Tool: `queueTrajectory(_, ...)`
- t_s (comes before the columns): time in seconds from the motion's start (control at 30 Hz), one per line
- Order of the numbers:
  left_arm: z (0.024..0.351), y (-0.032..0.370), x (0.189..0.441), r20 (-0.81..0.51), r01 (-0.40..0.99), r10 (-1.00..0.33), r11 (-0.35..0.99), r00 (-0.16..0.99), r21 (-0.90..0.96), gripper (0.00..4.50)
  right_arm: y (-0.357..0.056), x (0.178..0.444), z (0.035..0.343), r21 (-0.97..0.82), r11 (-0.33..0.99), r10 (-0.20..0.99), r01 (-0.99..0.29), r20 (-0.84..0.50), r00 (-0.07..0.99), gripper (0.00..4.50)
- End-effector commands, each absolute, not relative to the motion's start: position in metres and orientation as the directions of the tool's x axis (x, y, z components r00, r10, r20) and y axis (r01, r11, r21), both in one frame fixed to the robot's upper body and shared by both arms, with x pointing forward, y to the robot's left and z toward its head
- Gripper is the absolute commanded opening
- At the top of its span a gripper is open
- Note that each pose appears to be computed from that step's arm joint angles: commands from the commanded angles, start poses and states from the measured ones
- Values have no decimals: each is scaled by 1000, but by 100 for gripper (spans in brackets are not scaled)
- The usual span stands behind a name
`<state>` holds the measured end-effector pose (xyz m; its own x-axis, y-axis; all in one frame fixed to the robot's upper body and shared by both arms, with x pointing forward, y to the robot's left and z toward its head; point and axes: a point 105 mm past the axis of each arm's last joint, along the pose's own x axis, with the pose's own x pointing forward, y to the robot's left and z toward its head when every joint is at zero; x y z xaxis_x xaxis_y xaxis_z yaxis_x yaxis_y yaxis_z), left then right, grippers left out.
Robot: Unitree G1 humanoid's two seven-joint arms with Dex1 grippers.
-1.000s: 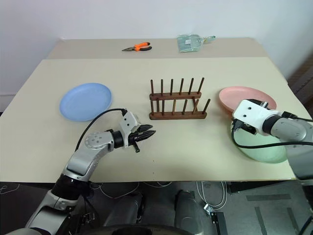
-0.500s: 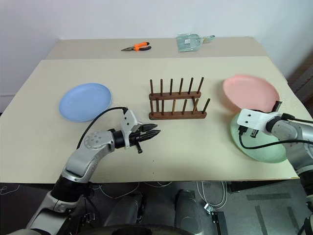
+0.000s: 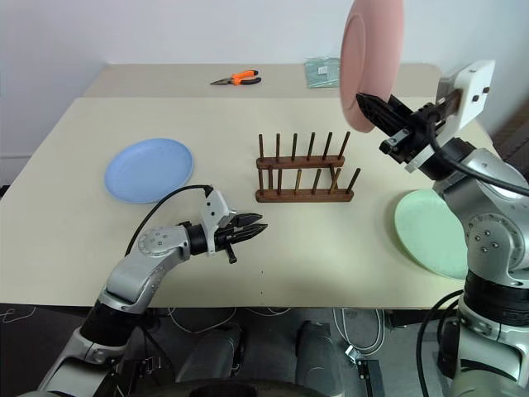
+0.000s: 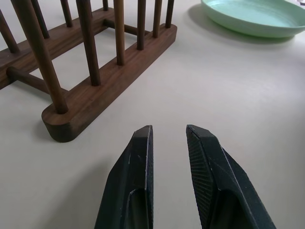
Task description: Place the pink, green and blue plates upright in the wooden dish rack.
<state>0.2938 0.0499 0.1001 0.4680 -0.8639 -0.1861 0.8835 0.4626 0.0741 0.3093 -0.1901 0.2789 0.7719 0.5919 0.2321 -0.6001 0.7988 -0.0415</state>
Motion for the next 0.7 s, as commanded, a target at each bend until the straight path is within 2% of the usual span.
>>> queueTrajectory(0.03, 116, 45, 288, -118, 897, -890, 433, 441, 83, 110, -188, 305, 278, -9, 797, 589, -604, 228, 775, 1)
queueTrajectory(0.27, 132, 42, 278, -40, 919, -919, 392, 393, 43, 110, -188, 315, 246, 102, 801, 577, -589, 125, 807, 1)
queueTrajectory(0.3, 132, 42, 278, -39, 918, -918, 394, 395, 42, 110, -189, 316, 245, 116, 799, 578, -590, 124, 807, 78)
queueTrajectory(0.33, 132, 42, 279, -39, 917, -917, 396, 397, 42, 110, -190, 316, 245, 123, 796, 580, -593, 125, 805, 105)
queueTrajectory(0.4, 132, 42, 279, -40, 916, -915, 399, 401, 42, 110, -190, 317, 244, 121, 796, 582, -594, 121, 804, 207)
queueTrajectory(0.53, 130, 44, 279, -48, 915, -914, 402, 404, 46, 110, -206, 319, 258, 9, 856, 508, -516, 168, 845, 413)
queueTrajectory(0.7, 129, 43, 280, -55, 916, -915, 398, 401, 49, 110, -253, 307, 277, -20, 920, 386, -392, 227, 894, 413)
